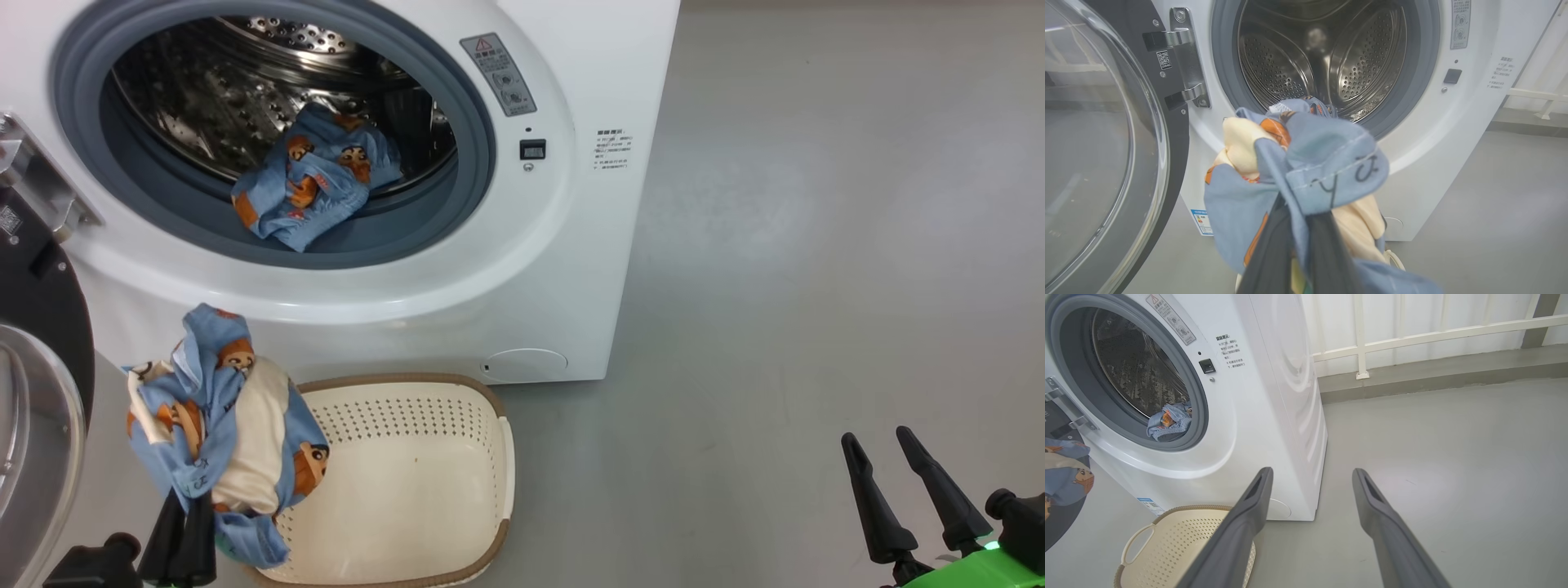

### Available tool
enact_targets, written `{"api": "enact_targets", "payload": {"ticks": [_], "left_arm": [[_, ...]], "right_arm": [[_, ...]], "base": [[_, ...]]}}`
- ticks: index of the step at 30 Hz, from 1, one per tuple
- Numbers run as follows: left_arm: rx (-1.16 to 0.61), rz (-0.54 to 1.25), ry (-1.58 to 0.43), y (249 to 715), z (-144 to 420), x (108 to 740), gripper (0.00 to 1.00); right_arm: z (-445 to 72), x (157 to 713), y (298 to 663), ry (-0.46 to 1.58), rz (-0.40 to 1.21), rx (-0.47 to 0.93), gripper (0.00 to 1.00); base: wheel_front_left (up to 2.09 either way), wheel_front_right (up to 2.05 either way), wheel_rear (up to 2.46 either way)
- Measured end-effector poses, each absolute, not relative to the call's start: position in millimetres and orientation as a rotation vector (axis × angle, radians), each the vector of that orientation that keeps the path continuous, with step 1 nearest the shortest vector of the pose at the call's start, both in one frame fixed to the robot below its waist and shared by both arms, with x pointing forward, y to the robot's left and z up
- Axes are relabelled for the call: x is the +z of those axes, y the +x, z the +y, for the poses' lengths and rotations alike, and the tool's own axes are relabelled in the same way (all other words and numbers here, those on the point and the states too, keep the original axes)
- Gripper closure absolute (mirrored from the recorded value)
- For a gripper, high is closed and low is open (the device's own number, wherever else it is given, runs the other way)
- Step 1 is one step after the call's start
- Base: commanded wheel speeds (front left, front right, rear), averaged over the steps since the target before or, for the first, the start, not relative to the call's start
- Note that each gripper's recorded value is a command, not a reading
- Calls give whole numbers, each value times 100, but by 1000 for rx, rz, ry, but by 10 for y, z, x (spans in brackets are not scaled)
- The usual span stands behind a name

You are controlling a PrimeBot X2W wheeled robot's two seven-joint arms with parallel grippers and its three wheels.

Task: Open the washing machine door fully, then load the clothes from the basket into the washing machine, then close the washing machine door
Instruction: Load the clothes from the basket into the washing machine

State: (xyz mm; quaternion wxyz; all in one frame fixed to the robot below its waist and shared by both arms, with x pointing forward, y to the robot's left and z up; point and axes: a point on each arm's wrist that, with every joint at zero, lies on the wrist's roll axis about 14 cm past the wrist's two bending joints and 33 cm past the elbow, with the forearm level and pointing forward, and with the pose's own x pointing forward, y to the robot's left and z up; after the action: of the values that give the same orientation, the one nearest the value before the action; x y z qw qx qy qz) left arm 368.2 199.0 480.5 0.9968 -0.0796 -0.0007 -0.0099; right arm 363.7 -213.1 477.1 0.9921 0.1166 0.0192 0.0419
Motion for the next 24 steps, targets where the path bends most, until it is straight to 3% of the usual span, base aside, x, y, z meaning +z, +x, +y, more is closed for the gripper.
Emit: {"api": "enact_targets", "payload": {"ticks": [10,24], "left_arm": [[-37,29,-186,3797,1893,4696,100],[-130,-63,-164,4740,1739,4928,100]], "right_arm": [[-2138,4684,3661,243,62,71,0],[-2125,4584,3939,256,72,54,0]], "base": [[0,0,0],[0,0,0]]}}
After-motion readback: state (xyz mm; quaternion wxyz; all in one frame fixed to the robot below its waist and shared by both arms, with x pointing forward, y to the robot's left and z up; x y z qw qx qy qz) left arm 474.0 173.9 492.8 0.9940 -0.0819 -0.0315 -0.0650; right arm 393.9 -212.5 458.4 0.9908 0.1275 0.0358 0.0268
